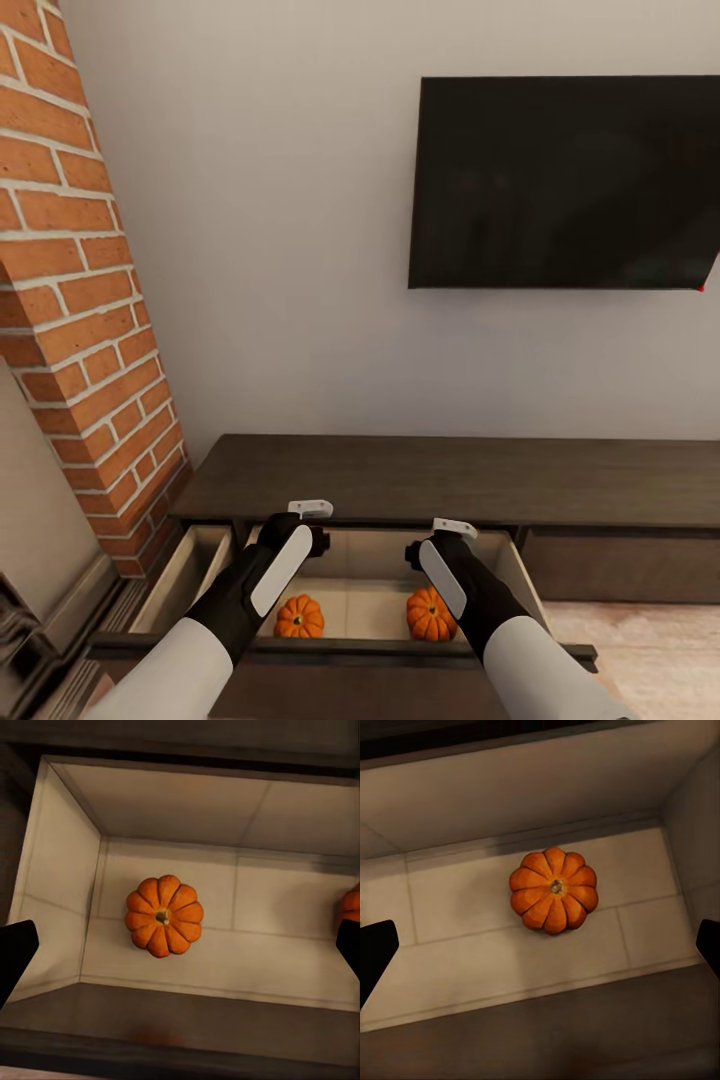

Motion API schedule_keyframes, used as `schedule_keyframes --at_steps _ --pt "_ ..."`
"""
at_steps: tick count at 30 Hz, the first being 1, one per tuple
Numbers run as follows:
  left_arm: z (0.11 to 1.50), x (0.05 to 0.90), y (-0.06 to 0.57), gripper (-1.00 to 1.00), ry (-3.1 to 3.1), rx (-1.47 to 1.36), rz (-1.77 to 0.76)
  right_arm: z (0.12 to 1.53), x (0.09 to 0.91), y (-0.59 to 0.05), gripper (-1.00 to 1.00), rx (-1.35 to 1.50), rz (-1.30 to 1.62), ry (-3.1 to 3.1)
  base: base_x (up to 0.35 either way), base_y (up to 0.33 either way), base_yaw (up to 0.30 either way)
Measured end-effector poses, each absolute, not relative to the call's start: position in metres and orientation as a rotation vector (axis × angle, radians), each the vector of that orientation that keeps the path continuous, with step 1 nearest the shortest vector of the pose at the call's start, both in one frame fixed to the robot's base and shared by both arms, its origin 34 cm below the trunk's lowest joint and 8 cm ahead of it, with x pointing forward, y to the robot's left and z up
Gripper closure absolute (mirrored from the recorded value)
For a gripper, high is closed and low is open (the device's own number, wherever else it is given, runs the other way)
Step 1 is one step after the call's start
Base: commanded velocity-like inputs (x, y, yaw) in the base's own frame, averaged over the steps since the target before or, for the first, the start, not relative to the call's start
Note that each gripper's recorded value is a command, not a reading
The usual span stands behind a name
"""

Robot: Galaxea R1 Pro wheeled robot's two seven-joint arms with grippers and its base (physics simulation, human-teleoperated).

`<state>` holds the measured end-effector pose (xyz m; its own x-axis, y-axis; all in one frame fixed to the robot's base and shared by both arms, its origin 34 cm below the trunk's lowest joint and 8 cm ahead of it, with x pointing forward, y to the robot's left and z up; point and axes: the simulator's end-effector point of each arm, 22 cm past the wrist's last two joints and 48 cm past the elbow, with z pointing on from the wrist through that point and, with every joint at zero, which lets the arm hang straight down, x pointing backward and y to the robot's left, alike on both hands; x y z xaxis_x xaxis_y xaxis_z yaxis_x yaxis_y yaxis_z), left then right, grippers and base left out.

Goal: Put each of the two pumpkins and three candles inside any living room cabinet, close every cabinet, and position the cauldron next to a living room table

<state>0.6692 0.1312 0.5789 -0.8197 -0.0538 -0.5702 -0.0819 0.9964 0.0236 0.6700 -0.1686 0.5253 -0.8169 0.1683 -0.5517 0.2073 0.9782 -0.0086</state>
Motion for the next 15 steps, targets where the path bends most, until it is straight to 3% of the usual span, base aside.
schedule_keyframes --at_steps 12,15 --pt "0.604 0.674 0.131 -1.0 2.533 -0.094 0.061 0.551 0.675 -0.168 -1.0 0.264 -0.089 2.545 0.0 0.0 0.0" --pt "0.611 0.675 0.13 -1.0 2.533 -0.093 0.061 0.557 0.676 -0.168 -1.0 0.264 -0.089 2.545 -0.134 0.0 0.0"
